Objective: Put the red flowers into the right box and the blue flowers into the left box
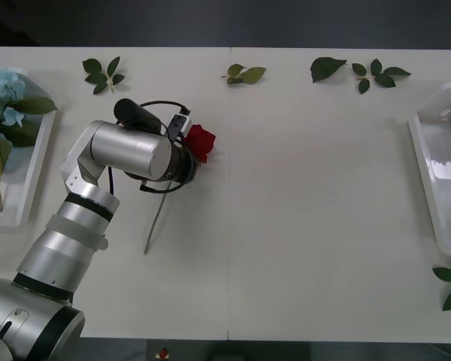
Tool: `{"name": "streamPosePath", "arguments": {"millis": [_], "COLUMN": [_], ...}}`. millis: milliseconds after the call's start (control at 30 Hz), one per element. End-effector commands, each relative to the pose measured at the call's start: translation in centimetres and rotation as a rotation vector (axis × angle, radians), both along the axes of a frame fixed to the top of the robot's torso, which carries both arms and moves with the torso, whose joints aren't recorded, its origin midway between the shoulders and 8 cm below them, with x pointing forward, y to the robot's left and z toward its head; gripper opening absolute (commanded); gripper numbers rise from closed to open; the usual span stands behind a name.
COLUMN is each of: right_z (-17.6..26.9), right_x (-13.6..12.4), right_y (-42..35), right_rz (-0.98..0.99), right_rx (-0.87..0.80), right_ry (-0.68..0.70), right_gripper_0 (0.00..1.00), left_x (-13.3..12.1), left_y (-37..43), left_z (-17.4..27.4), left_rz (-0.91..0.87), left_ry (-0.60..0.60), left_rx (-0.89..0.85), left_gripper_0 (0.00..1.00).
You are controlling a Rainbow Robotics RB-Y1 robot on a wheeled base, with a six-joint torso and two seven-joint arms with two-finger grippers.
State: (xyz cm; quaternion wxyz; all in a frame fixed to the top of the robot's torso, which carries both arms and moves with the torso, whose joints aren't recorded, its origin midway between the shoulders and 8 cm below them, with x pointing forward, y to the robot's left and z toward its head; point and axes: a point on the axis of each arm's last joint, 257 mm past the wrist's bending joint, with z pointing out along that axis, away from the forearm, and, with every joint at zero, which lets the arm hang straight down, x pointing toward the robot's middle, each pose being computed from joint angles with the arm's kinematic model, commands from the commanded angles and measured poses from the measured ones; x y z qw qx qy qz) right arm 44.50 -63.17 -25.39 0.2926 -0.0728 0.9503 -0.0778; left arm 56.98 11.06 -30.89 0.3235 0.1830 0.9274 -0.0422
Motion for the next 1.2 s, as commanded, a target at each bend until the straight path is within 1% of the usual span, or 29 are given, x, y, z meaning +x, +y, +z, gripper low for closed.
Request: {"name": "streamPosePath", "arguments": {"millis": [33, 100, 233, 333, 400, 433, 467, 600, 633, 700, 733, 800, 867, 967, 1033, 1133, 1200], "right_z": [2.8, 3.3, 4.9, 6.6, 7.4, 7.9, 8.0, 8.6, 8.6, 8.4, 8.2, 8.0, 7.9, 8.2, 8.5, 8.7, 8.9], "right_x": [1.7, 1.8, 2.6, 3.1, 2.9, 2.5, 2.2, 0.0, -1.0, -1.8, -2.5, -3.2, -3.6, -3.8, -4.4, -5.3, -6.0], "right_y": [1.6, 3.5, 8.6, 13.4, 16.1, 18.2, 19.1, 25.0, 27.0, 28.9, 30.8, 33.0, 35.3, 37.5, 39.6, 41.8, 43.4], "right_rz": [0.050, 0.105, 0.252, 0.366, 0.430, 0.485, 0.507, 0.652, 0.704, 0.761, 0.808, 0.838, 0.862, 0.886, 0.915, 0.932, 0.936], "right_rx": [0.022, 0.050, 0.131, 0.230, 0.291, 0.338, 0.357, 0.519, 0.579, 0.631, 0.683, 0.762, 0.843, 0.917, 0.980, 1.060, 1.111], "right_ry": [-0.015, 0.008, 0.010, -0.003, -0.005, 0.002, 0.007, 0.039, 0.053, 0.064, 0.067, 0.071, 0.056, 0.018, -0.012, -0.055, -0.095], "right_gripper_0": [1.00, 1.00, 1.00, 1.00, 1.00, 1.00, 1.00, 1.00, 1.00, 1.00, 1.00, 1.00, 1.00, 1.00, 1.00, 1.00, 1.00], "left_x": [1.4, 1.7, 1.7, 1.0, 0.4, -0.3, -0.6, -2.9, -3.9, -5.0, -6.1, -7.4, -8.8, -10.4, -11.6, -12.6, -13.1], "left_y": [-0.5, -0.6, -0.5, -0.1, 0.1, 0.1, 0.1, 0.3, 0.5, 0.7, 0.8, 0.9, 1.0, 1.2, 1.2, 0.6, -0.2], "left_z": [2.6, 3.6, 5.8, 8.0, 9.6, 11.0, 11.5, 15.2, 16.5, 17.7, 19.0, 20.3, 21.8, 23.2, 24.0, 24.7, 25.5], "left_rz": [0.001, 0.003, 0.002, -0.015, -0.029, -0.044, -0.052, -0.105, -0.129, -0.151, -0.178, -0.214, -0.254, -0.303, -0.344, -0.389, -0.419], "left_ry": [-0.051, -0.067, -0.071, -0.062, -0.054, -0.053, -0.050, -0.051, -0.057, -0.063, -0.080, -0.099, -0.117, -0.136, -0.157, -0.181, -0.217], "left_rx": [-0.026, -0.043, -0.107, -0.149, -0.177, -0.204, -0.221, -0.395, -0.458, -0.518, -0.568, -0.628, -0.703, -0.783, -0.834, -0.893, -0.943], "left_gripper_0": [0.00, 0.00, 0.00, 0.00, 0.00, 0.00, 0.00, 0.00, 0.00, 0.00, 0.00, 0.00, 0.00, 0.00, 0.00, 0.00, 0.00]}}
